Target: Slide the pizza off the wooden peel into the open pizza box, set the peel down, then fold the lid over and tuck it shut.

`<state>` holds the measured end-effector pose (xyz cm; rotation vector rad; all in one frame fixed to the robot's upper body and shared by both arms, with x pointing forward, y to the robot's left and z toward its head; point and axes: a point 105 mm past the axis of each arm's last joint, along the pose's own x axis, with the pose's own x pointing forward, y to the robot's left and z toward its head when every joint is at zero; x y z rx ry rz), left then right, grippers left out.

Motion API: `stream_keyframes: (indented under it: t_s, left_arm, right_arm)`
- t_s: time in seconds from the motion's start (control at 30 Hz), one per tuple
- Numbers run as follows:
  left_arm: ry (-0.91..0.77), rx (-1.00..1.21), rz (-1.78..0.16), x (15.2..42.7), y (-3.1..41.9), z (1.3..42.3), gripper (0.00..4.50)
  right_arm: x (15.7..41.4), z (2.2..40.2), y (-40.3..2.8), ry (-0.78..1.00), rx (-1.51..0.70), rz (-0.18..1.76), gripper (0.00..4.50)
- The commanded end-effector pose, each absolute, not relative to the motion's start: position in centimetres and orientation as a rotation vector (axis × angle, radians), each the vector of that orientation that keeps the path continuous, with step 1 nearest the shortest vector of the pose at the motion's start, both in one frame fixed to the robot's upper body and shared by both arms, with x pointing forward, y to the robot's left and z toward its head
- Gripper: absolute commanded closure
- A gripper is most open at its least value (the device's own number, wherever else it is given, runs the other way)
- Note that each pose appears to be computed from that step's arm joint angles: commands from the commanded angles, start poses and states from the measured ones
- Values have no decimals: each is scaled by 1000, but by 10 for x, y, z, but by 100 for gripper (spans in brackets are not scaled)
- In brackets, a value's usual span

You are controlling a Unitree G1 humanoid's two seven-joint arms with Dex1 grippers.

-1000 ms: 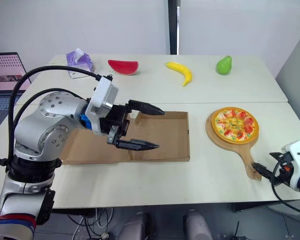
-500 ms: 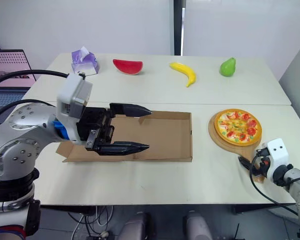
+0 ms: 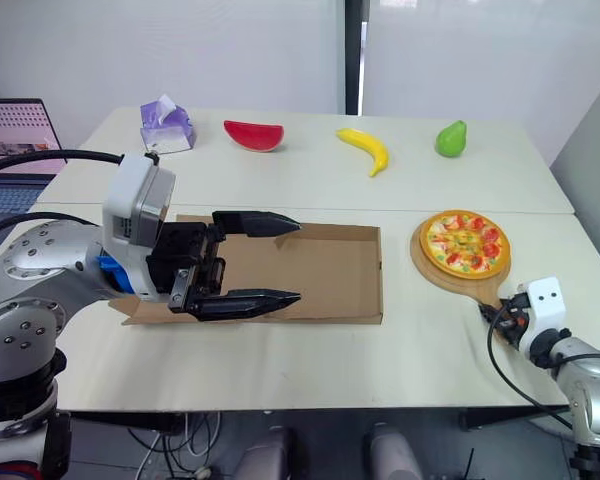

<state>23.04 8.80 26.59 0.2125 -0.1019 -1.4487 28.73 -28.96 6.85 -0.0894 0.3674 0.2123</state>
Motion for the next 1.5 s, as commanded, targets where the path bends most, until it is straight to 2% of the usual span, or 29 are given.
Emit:
stream_keyframes:
  t_s: [0.03, 0.13, 0.27, 0.6, 0.77, 1.0, 1.23, 1.5]
  left_arm:
    - [-149, 223, -1408, 233, 94, 278, 0]
    - [-153, 207, -1387, 235, 97, 279, 0]
    - [-174, 150, -1281, 243, 113, 278, 0]
    - [-44, 86, -1036, 244, 159, 267, 0]
    - [10, 62, -977, 235, 177, 259, 0]
    - [1, 27, -947, 223, 182, 270, 0]
    - [25, 27, -910, 216, 191, 270, 0]
    - [35, 51, -923, 219, 189, 270, 0]
  right_arm:
    - [300, 79, -291, 279, -92, 161, 286]
    - [309, 91, -291, 228, -111, 158, 286]
    - [339, 134, -280, 88, -164, 212, 286]
    - [386, 204, -211, -47, -311, 580, 286]
    - [393, 217, -169, -92, -370, 786, 286]
    - [388, 217, -137, -153, -441, 911, 286]
    - [377, 214, -126, -228, -531, 941, 286]
    - [378, 206, -131, -267, -617, 903, 286]
